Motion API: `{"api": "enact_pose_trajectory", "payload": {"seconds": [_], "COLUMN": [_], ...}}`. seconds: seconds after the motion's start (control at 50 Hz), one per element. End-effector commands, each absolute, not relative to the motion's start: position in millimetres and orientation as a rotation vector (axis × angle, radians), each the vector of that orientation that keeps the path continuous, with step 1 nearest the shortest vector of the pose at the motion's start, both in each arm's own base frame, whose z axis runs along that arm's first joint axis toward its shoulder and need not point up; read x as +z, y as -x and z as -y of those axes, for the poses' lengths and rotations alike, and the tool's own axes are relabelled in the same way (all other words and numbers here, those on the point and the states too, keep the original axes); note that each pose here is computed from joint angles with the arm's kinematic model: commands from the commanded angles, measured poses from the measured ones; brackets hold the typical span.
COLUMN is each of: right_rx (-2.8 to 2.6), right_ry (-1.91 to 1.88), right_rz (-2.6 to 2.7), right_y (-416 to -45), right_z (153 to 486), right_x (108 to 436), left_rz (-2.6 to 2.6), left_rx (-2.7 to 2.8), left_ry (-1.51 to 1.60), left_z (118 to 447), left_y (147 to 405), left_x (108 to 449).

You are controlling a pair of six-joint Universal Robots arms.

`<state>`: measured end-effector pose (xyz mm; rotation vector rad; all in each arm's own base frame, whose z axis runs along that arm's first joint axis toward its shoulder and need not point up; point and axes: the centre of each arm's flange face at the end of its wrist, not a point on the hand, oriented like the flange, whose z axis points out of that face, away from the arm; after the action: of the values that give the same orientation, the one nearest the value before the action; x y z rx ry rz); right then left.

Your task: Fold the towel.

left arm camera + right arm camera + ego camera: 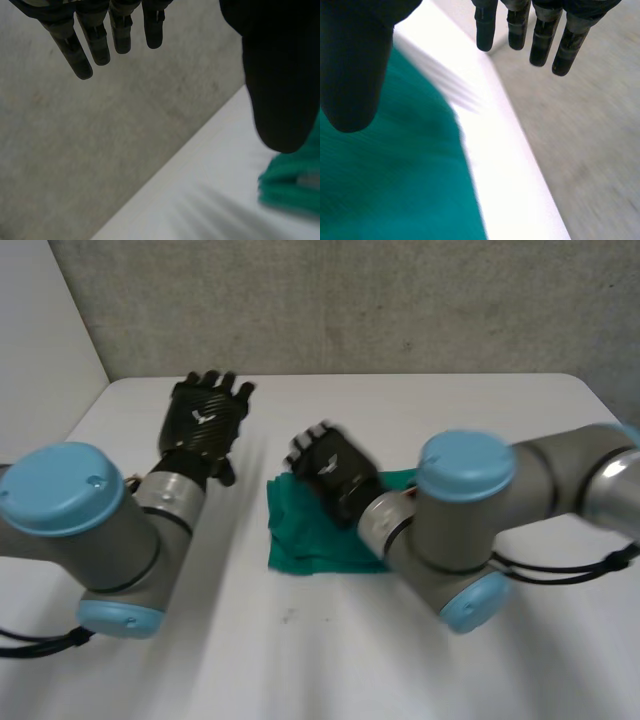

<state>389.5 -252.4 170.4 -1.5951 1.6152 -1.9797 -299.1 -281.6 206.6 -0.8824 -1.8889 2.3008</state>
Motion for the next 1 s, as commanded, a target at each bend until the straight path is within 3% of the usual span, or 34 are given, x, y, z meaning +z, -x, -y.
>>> {"api": "enact_pose_trajectory", "payload": {"seconds": [0.02, 0.18, 0.3, 0.52, 0.84, 1.0], "right_rx": [-1.98, -1.699, -1.62, -1.658, -1.617, -1.76], "right_ry": [0.965, 0.746, 0.75, 0.708, 0.67, 0.632], "right_rz": [-2.079, -2.403, -2.401, -2.375, -2.41, -2.391], "right_y": [-308, -232, -223, -218, -216, -217], "right_z": [297, 302, 299, 310, 308, 326], "right_x": [202, 158, 142, 131, 120, 139], "left_rz": [1.713, 1.677, 1.727, 1.94, 2.111, 2.136], "left_rx": [2.246, 2.16, 2.126, 1.99, 1.97, 1.957], "left_ry": [0.907, 0.94, 0.988, 1.075, 1.045, 1.046], "left_z": [263, 262, 274, 271, 255, 245], "left_y": [355, 394, 403, 377, 344, 334], "left_x": [209, 179, 146, 122, 130, 138]}}
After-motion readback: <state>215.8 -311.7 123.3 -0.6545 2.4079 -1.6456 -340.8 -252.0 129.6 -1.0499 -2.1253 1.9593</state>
